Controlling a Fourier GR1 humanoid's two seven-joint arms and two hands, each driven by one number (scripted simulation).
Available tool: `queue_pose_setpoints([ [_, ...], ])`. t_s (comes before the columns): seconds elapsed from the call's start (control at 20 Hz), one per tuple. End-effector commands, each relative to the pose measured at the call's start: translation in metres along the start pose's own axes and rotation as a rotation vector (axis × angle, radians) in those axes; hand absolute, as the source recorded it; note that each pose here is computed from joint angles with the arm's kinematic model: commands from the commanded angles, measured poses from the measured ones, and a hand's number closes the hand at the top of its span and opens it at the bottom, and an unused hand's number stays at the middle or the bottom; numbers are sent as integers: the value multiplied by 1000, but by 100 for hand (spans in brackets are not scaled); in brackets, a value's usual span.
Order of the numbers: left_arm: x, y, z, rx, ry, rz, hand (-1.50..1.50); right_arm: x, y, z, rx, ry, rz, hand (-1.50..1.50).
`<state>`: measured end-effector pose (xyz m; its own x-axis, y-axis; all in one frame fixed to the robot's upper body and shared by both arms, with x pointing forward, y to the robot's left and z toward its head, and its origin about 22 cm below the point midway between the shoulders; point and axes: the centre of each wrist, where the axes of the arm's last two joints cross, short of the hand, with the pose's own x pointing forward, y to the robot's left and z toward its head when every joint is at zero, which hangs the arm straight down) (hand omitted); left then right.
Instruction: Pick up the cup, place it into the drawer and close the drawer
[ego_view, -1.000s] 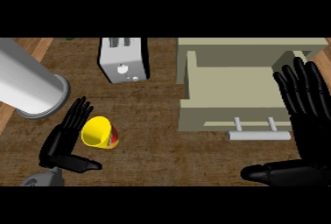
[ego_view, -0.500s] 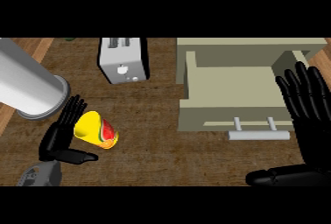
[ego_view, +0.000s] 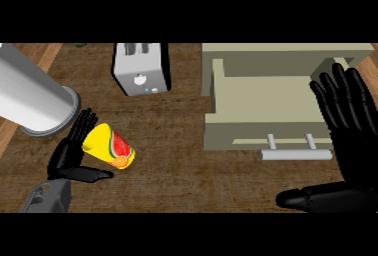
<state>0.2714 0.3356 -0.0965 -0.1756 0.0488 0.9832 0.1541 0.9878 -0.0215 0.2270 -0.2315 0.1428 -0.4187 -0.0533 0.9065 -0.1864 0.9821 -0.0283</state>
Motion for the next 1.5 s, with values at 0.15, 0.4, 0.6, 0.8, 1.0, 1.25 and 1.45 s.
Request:
queue_pose_setpoints([
  [0.15,-23,-11,9,-50,42,60,-150,9,4,-3,7,4,-3,-150],
  [0.4,-26,-30,-17,-47,49,103,-150,-3,-3,-3,3,-3,7,-150],
  [0.6,-31,-27,2,-50,31,144,-150,-2,2,16,0,-3,-7,-150],
  [0.8,-40,-41,3,-55,52,182,-150,1,9,17,3,3,3,-150],
  [1.0,-39,-32,7,-85,46,237,-150,3,-4,6,1,9,7,-150],
  [1.25,-43,-39,11,-132,47,334,-150,7,0,-1,7,7,-9,-150],
  [1.45,-42,-34,11,-141,15,369,150,15,3,13,7,-8,-17,-150],
])
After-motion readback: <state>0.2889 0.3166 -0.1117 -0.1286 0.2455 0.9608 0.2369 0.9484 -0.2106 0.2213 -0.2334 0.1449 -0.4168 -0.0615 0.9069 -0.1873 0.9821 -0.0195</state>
